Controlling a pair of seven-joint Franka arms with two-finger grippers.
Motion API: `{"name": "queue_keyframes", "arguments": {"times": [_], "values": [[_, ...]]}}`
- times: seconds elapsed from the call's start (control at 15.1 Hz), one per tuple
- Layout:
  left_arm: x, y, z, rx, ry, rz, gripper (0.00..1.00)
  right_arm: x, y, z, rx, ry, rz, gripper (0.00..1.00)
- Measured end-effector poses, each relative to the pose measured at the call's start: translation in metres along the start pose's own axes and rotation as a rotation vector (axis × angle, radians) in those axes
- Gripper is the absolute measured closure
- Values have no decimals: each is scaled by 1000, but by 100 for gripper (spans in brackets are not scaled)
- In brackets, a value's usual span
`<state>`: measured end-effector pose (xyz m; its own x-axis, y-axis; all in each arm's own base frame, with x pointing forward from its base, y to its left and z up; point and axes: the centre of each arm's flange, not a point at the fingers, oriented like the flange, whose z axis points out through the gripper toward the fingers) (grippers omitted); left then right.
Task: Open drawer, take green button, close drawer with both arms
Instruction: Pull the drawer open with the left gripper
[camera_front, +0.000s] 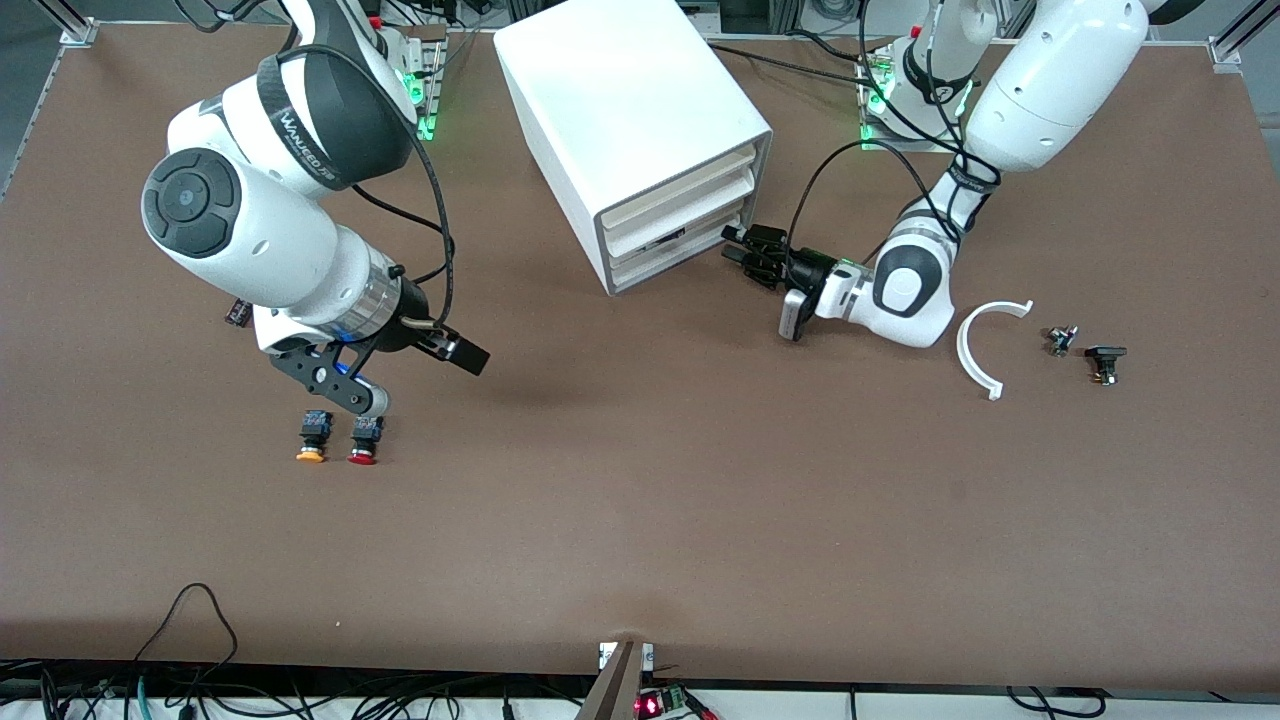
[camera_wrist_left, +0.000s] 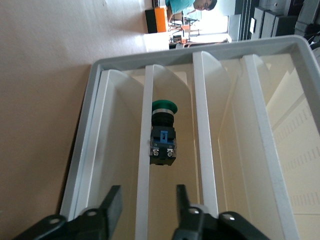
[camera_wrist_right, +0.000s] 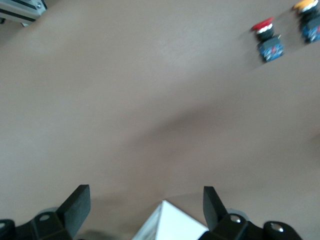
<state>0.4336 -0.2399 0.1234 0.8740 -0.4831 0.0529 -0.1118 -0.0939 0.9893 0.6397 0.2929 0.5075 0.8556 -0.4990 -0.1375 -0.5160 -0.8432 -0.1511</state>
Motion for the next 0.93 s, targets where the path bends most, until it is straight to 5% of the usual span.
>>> {"name": "queue_keyframes", "arguments": {"times": [0.93], "values": [[-26,-12,47,14,-27,-62,58,-16,-36,3,140,-46,270,0]]}}
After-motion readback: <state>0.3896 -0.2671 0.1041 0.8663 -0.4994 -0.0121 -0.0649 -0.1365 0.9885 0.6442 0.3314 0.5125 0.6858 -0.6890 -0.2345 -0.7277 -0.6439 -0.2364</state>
